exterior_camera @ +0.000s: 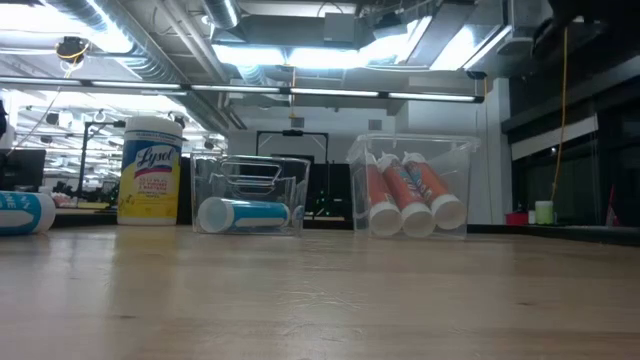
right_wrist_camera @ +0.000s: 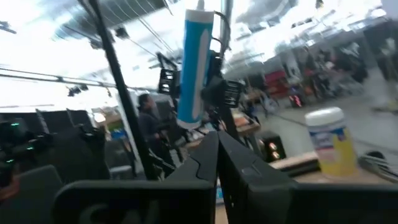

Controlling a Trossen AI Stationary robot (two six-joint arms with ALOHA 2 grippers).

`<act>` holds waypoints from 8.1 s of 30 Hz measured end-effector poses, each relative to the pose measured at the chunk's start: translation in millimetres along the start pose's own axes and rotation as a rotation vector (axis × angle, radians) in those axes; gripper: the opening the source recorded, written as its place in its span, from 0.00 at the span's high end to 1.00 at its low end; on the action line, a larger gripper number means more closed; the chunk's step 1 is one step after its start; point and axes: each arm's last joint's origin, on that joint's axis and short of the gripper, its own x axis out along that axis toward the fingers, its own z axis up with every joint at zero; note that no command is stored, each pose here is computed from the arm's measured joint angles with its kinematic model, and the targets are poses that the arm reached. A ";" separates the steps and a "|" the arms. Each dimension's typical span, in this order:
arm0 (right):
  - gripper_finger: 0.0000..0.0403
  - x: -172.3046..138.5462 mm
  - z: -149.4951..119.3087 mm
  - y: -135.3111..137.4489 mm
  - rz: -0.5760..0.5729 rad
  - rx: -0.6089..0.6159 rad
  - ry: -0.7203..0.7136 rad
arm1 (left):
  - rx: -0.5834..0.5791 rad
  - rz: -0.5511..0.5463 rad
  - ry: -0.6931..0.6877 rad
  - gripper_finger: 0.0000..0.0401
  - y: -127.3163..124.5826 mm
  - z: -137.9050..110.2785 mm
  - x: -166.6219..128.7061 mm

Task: Pick & place silicon tubes, Sealant and Lysol wipes
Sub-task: Put the right blue sealant into the left transparent bin, then put the blue sealant into the left transparent bin

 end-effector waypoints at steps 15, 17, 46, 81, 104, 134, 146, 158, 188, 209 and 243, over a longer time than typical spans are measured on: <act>0.97 70.3 83.8 28.2 -0.100 -0.151 0.227 | -0.032 0.072 0.139 0.47 7.4 -13.1 -1.2; 0.97 81.8 93.1 31.3 -0.100 -0.182 0.243 | -0.036 0.078 0.157 0.47 8.2 -14.6 -1.5; 0.97 184.8 124.5 39.3 -0.152 -0.247 0.444 | -0.029 0.193 0.237 0.47 21.0 -19.7 -7.0; 0.97 181.5 114.2 35.0 -0.193 -0.258 0.553 | -0.435 0.661 0.160 0.47 78.8 -9.2 -30.6; 0.97 192.9 142.9 40.2 -0.384 -0.342 0.714 | -0.574 0.933 0.183 0.47 117.4 -23.9 -23.4; 0.97 191.5 135.6 37.9 -0.375 -0.362 0.787 | -0.492 1.285 0.408 0.47 166.3 -65.9 -6.2; 0.97 191.4 135.5 37.9 -0.375 -0.361 0.788 | -0.502 1.273 0.429 0.43 171.3 -63.2 -8.6; 0.97 191.3 135.5 37.8 -0.375 -0.362 0.788 | -0.505 1.271 0.434 0.40 172.6 -62.8 -9.3; 0.97 191.4 135.5 37.9 -0.377 -0.356 0.787 | -0.474 1.176 0.532 0.37 171.4 -63.6 -7.8; 0.97 191.3 135.5 37.9 -0.377 -0.356 0.786 | -0.465 1.136 0.513 0.26 169.8 -51.2 -17.3; 0.97 191.7 135.8 38.0 -0.385 -0.341 0.777 | -0.374 1.080 1.006 0.29 33.7 -101.3 -72.3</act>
